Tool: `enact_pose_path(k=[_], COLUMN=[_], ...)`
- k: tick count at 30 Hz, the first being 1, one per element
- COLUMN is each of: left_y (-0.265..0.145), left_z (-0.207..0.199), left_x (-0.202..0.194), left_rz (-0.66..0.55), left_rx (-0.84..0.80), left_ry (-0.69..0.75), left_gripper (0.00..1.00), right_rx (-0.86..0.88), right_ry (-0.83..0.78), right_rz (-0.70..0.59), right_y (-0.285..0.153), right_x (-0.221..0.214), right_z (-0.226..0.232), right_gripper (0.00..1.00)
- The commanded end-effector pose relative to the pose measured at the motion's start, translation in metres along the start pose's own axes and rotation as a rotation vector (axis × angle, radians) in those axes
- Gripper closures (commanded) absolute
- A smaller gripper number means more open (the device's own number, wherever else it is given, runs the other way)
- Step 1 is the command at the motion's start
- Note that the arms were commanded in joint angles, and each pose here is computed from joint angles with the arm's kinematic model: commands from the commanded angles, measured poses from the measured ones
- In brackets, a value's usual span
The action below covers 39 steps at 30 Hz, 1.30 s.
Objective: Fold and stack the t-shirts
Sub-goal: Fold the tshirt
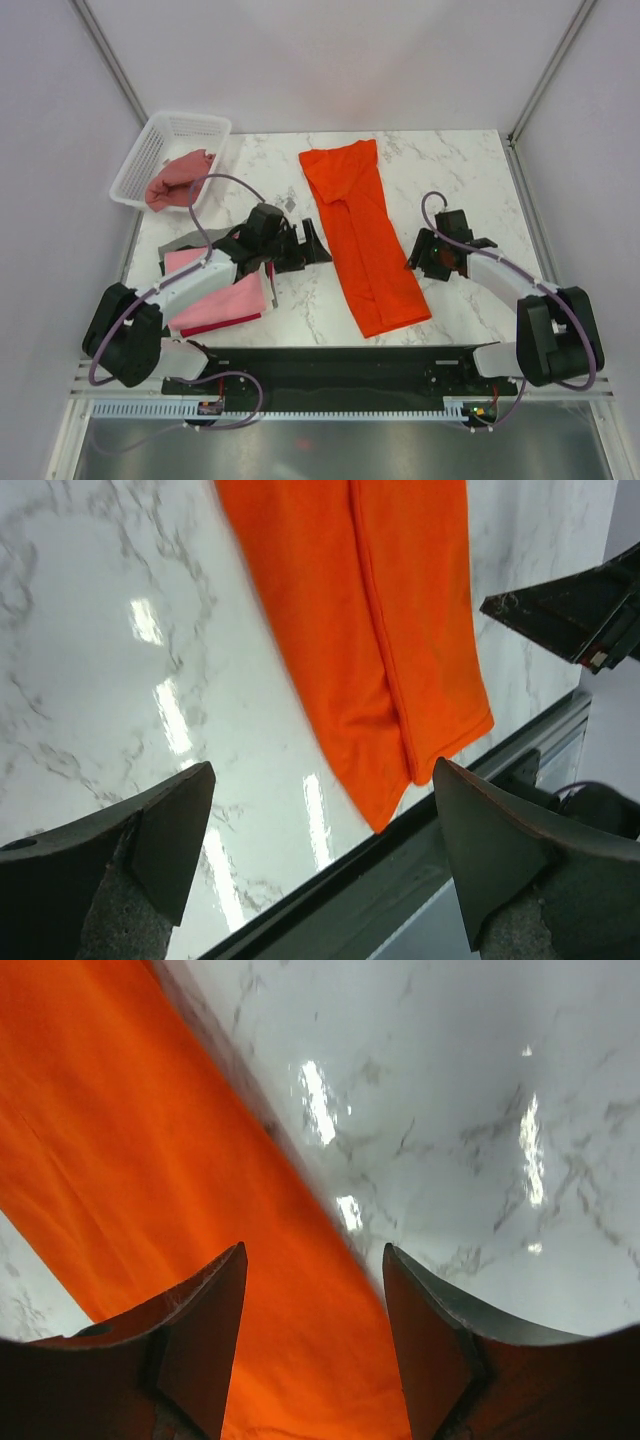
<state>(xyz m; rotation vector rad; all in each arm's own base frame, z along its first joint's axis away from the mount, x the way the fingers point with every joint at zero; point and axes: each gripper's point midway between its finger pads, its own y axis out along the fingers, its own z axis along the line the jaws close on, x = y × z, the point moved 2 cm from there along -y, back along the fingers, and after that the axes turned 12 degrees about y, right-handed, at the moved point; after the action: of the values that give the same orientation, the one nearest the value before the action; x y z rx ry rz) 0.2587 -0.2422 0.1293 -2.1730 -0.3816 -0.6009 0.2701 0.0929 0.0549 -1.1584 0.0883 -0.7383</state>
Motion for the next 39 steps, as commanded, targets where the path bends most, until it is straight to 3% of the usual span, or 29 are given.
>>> enact_pose_path(k=[1, 5, 16, 24, 34, 39], left_y=[-0.004, 0.002, -0.01, -0.015, -0.025, -0.03], left_z=[-0.017, -0.022, -0.014, -0.005, 0.004, 0.003], left_x=[-0.024, -0.051, -0.091, -0.115, -0.136, -0.143], left_rz=[0.022, 0.095, 0.146, 0.196, 0.236, 0.25], left_rx=[-0.025, -0.031, -0.026, -0.021, -0.009, -0.013], left_ry=[0.017, 0.016, 0.008, -0.006, -0.032, -0.034], left_gripper=[0.03, 0.06, 0.07, 0.07, 0.07, 0.09], right_rx=[-0.081, -0.114, -0.156, -0.123, 0.148, 0.176], right_ry=[-0.018, -0.029, -0.037, -0.065, -0.042, -0.138], right_rz=[-0.094, -0.08, -0.05, 0.048, 0.182, 0.204], right_y=[-0.018, -0.025, -0.033, -0.032, -0.045, -0.053], right_x=[-0.002, -0.014, -0.053, -0.097, -0.159, -0.182], right_z=[-0.007, -0.018, -0.038, -0.038, 0.026, 0.057], right_gripper=[0.35, 0.35, 0.37, 0.37, 0.37, 0.36])
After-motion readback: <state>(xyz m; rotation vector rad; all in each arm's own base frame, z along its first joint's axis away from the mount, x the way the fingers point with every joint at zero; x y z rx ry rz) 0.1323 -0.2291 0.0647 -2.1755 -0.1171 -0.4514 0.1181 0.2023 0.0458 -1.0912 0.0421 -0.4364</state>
